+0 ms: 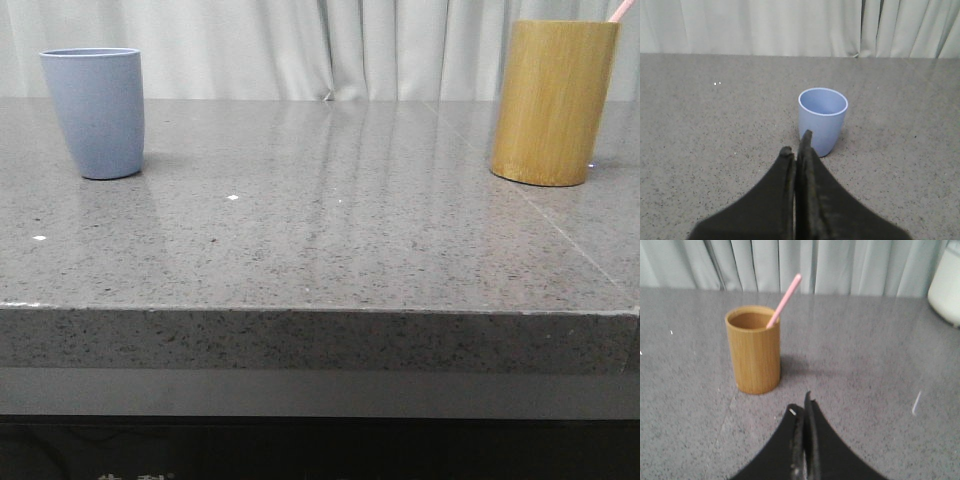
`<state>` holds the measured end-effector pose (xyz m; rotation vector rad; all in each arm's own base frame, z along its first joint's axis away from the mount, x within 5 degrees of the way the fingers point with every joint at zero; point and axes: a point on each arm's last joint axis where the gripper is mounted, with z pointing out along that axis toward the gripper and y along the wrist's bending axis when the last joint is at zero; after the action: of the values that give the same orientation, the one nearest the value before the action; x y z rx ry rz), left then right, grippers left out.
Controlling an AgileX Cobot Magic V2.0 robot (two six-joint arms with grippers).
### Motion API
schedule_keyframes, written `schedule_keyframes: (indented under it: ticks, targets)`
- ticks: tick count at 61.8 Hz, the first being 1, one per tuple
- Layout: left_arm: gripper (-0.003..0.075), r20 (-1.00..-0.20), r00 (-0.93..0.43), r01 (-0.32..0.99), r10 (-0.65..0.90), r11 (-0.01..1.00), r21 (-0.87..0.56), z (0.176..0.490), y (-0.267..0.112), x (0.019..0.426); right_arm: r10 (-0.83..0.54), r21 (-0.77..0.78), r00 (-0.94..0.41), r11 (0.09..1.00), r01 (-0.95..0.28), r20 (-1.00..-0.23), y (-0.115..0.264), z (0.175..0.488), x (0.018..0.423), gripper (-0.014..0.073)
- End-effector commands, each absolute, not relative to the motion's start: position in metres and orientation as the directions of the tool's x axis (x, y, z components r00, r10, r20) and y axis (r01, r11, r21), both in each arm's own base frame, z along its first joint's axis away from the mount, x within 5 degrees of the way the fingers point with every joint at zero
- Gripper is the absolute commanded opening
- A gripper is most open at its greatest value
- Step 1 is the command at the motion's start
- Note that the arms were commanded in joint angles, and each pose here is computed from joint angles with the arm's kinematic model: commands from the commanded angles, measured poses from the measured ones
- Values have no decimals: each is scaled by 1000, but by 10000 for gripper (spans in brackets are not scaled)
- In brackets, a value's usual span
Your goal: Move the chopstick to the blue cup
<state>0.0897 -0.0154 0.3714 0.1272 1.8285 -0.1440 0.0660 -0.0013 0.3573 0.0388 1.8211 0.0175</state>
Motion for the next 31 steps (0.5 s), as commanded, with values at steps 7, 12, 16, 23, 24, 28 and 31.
schedule_keyframes:
  ticks: [7,12,16,23,24,28,31]
  targets:
    - [-19,-979,-202,158,-28,986,-61,385,-17,104,25,22,-259,1000,15,-966,-1,365,88,-68]
    - [-19,-976,-218,157,-26,986,-62,383,-18,108,32,29,-289,999,14,-957,0,362,92,-68]
    - [-19,-975,-220,157,-26,986,-62,383,-18,110,32,29,-300,999,15,-953,0,361,94,-68]
    - [-12,-974,-224,156,-26,986,-62,382,-18,111,31,28,-319,1000,14,-947,0,360,94,-35]
    - [-6,-974,-224,156,-26,986,-62,382,-18,111,30,28,-322,1000,13,-946,0,359,94,-13]
    - [56,-975,-222,156,-26,986,-62,383,-18,111,17,15,-334,1000,9,-943,0,358,93,106]
    - [132,-975,-219,156,-27,986,-62,383,-18,111,8,6,-343,1000,6,-939,0,357,93,226]
